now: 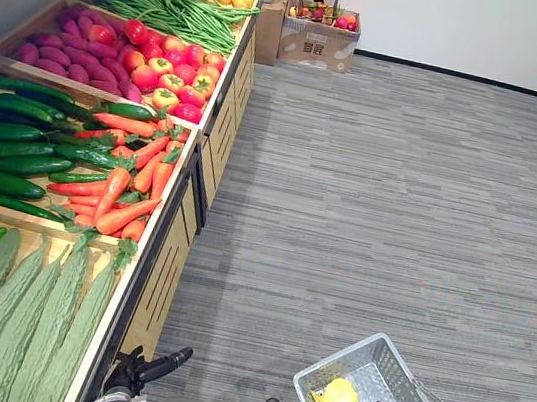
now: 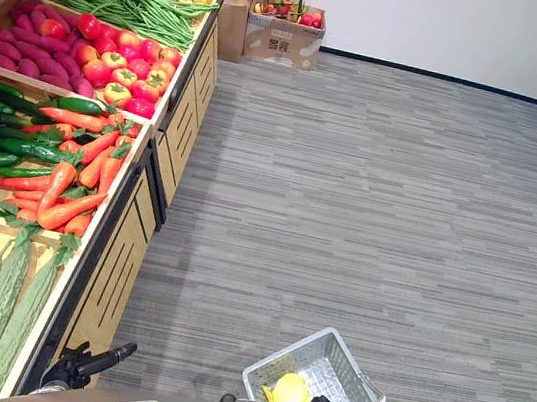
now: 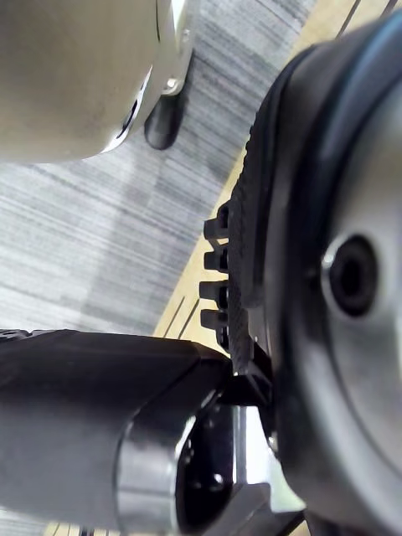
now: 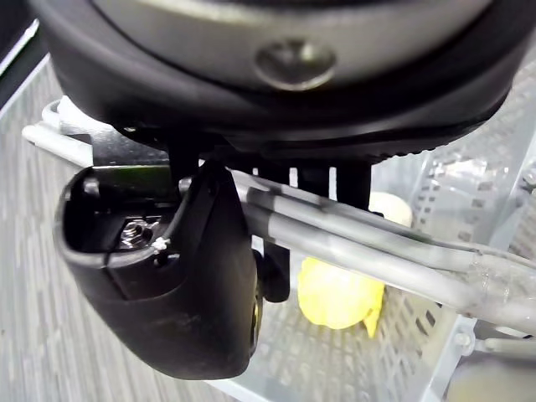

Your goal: Pick vegetable in the basket

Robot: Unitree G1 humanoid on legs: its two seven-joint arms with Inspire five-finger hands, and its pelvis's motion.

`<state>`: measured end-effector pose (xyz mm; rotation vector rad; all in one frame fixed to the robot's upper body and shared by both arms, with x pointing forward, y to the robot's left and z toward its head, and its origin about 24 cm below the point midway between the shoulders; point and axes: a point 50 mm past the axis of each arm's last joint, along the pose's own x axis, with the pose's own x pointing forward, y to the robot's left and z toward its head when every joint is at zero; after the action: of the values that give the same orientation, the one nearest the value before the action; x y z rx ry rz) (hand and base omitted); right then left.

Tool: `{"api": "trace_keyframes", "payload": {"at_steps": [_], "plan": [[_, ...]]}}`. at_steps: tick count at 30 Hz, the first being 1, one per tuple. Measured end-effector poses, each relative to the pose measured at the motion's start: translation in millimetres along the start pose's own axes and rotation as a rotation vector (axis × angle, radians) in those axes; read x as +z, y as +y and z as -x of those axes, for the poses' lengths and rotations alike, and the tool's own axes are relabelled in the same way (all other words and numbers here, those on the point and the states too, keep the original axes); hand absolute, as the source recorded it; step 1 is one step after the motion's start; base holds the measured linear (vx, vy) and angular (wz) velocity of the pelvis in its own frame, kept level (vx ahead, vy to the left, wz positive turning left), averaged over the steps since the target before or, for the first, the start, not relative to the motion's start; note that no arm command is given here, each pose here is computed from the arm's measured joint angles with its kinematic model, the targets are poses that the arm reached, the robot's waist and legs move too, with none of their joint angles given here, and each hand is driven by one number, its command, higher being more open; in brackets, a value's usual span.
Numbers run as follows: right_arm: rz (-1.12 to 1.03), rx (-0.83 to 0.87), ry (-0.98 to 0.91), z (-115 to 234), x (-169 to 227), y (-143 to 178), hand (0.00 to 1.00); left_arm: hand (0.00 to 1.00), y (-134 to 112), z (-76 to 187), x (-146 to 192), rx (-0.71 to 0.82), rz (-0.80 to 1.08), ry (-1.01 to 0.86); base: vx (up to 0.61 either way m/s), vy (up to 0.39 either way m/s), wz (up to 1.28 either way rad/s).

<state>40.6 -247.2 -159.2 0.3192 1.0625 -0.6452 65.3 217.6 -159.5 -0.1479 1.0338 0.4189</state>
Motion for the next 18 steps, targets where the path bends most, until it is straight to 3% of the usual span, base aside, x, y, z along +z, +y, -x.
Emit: {"api": "trace_keyframes", "payload": {"at_steps": [18], "plan": [[-0.023,-0.013,-0.046,-0.4,10.1,-0.9,0.0,1.0,1.1,-0.9,10.1,0.005,-0.039,-0.044,-0.07,-0.012,-0.02]]}}
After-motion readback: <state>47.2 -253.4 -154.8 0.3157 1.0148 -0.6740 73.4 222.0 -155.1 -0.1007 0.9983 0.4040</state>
